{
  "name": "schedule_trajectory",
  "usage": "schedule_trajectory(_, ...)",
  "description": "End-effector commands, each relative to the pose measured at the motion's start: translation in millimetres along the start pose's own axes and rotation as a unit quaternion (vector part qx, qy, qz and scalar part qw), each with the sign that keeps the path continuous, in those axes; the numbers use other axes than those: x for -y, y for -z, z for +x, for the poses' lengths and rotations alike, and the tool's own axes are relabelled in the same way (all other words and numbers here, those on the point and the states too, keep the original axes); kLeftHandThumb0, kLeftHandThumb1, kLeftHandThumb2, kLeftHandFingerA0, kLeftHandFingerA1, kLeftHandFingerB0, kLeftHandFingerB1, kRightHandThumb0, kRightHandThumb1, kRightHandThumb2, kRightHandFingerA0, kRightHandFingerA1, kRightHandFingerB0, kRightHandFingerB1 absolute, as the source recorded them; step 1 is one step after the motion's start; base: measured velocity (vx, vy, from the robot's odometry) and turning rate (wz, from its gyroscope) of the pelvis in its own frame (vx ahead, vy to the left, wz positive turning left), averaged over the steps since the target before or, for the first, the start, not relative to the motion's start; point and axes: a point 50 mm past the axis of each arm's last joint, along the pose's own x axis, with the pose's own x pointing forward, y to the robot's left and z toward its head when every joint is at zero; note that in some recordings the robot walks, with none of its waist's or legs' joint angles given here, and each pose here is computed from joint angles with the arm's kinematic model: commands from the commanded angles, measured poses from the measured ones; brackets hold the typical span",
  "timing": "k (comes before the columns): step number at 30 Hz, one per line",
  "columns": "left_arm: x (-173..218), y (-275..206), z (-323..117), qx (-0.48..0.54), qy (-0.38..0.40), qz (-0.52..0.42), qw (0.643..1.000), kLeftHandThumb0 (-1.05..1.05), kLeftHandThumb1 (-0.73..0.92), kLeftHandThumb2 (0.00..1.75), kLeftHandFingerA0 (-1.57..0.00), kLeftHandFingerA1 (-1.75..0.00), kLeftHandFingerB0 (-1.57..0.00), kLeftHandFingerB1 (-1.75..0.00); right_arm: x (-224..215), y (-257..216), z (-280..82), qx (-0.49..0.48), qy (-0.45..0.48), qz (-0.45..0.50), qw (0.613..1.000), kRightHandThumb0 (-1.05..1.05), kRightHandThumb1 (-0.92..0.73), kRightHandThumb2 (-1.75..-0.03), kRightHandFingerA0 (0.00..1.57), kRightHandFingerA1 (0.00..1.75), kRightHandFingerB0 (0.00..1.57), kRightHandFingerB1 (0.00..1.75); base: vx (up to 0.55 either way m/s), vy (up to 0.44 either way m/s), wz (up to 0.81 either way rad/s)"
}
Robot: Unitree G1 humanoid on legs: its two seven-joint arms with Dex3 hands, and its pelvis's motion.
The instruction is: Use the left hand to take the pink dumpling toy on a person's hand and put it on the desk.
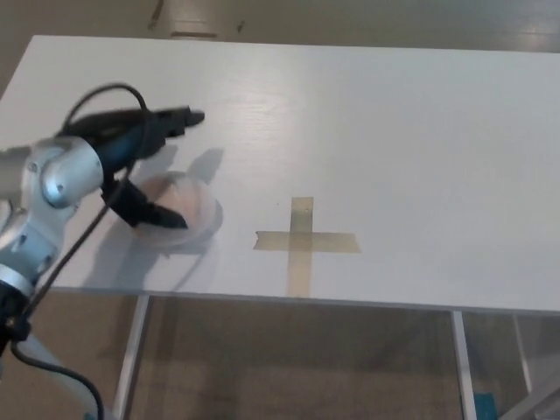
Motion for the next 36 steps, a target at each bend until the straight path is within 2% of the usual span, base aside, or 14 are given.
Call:
schedule_trajectory(1,-41,-8,-18,0.024,-0.037,-0.002,0.999,-0.91,0.5,0.59,0.0,0.0,0.0,-0.1,7,2,-1,-0.005,0.01,-0.004,1.0,-0.26,-0.6,-0.57,0.62,0.47,0.73,0.56,0.0,0.0,0.0)
schedule_trajectory(6,-67,-19,-41,0.068,-0.093,-0.018,0.993,-0.93,0.46,0.66,0.0,0.0,0.0,-0.08,8,1,-1,-0.002,0.008,-0.001,1.0,-0.26,-0.6,-0.57,0.62,0.47,0.73,0.56,0.0,0.0,0.0)
schedule_trajectory(11,-75,-31,-79,0.145,-0.153,-0.023,0.977,-0.96,0.46,0.67,0.0,-0.01,0.0,-0.12,9,2,-1,-0.001,0.005,-0.005,1.0,-0.26,-0.6,-0.57,0.62,0.47,0.73,0.56,0.0,0.0,0.0)
schedule_trajectory(12,-73,-32,-86,0.158,-0.161,-0.025,0.974,-0.76,0.39,0.85,0.0,0.0,0.0,-0.07,9,3,-1,-0.002,0.006,-0.007,1.0,-0.26,-0.6,-0.57,0.62,0.47,0.73,0.56,0.0,0.0,0.0)
schedule_trajectory(13,-68,-34,-97,0.182,-0.175,-0.033,0.967,-0.72,0.42,0.83,0.0,-0.08,-0.08,-0.18,9,3,-1,-0.004,0.006,-0.008,1.0,-0.26,-0.6,-0.57,0.62,0.47,0.73,0.56,0.0,0.0,0.0)
schedule_trajectory(14,-63,-36,-109,0.205,-0.19,-0.044,0.959,-0.72,0.42,0.83,0.0,-0.08,-0.08,-0.18,10,4,-1,-0.005,0.007,-0.009,1.0,-0.26,-0.6,-0.57,0.62,0.47,0.73,0.56,0.0,0.0,0.0)
schedule_trajectory(15,-60,-37,-114,0.215,-0.196,-0.052,0.955,-0.69,0.41,0.77,-0.06,-0.22,-0.09,-0.28,10,4,-2,-0.005,0.008,-0.009,1.0,-0.26,-0.6,-0.57,0.62,0.47,0.73,0.56,0.0,0.0,0.0)
schedule_trajectory(17,-58,-37,-117,0.219,-0.198,-0.056,0.954,-0.69,0.41,0.77,-0.06,-0.22,-0.09,-0.28,10,5,-2,-0.005,0.008,-0.009,1.0,-0.26,-0.6,-0.57,0.62,0.47,0.73,0.56,0.0,0.0,0.0)
schedule_trajectory(18,-49,-38,-126,0.236,-0.206,-0.084,0.946,-0.5,0.47,0.55,-0.42,-0.38,-0.37,-0.32,11,7,-2,-0.007,0.01,-0.01,1.0,-0.26,-0.6,-0.57,0.62,0.47,0.73,0.56,0.0,0.0,0.0)
schedule_trajectory(21,-21,-37,-157,0.26,-0.216,-0.148,0.929,-0.35,0.49,0.55,-0.6,-0.44,-0.51,-0.38,13,14,-2,-0.013,0.016,-0.01,1.0,-0.27,-0.6,-0.57,0.63,0.48,0.74,0.57,0.0,0.0,0.0)
schedule_trajectory(25,18,-36,-194,0.279,-0.194,-0.215,0.916,-0.31,0.5,0.55,-0.64,-0.46,-0.55,-0.4,14,17,-3,-0.01,0.023,-0.003,1.0,-0.26,-0.6,-0.57,0.64,0.48,0.75,0.58,0.0,0.0,0.0)
schedule_trajectory(26,24,-35,-201,0.281,-0.187,-0.226,0.914,-0.31,0.5,0.55,-0.66,-0.47,-0.56,-0.4,14,18,-3,-0.011,0.024,-0.006,1.0,-0.28,-0.49,-0.87,0.57,0.63,0.7,0.71,0.0,0.0,0.0)
schedule_trajectory(33,68,-34,-248,0.279,-0.089,-0.316,0.902,-0.34,0.52,0.55,-0.75,-0.5,-0.64,-0.43,13,23,-3,-0.005,0.024,-0.013,1.0,-0.31,-0.5,-0.86,0.59,0.63,0.65,0.67,0.0,0.0,0.0)
schedule_trajectory(36,87,-29,-265,0.258,-0.015,-0.359,0.897,-0.34,0.52,0.55,-0.77,-0.52,-0.64,-0.44,12,26,-3,-0.002,0.021,-0.014,1.0,-0.32,-0.5,-0.87,0.59,0.63,0.65,0.67,0.0,0.0,0.0)
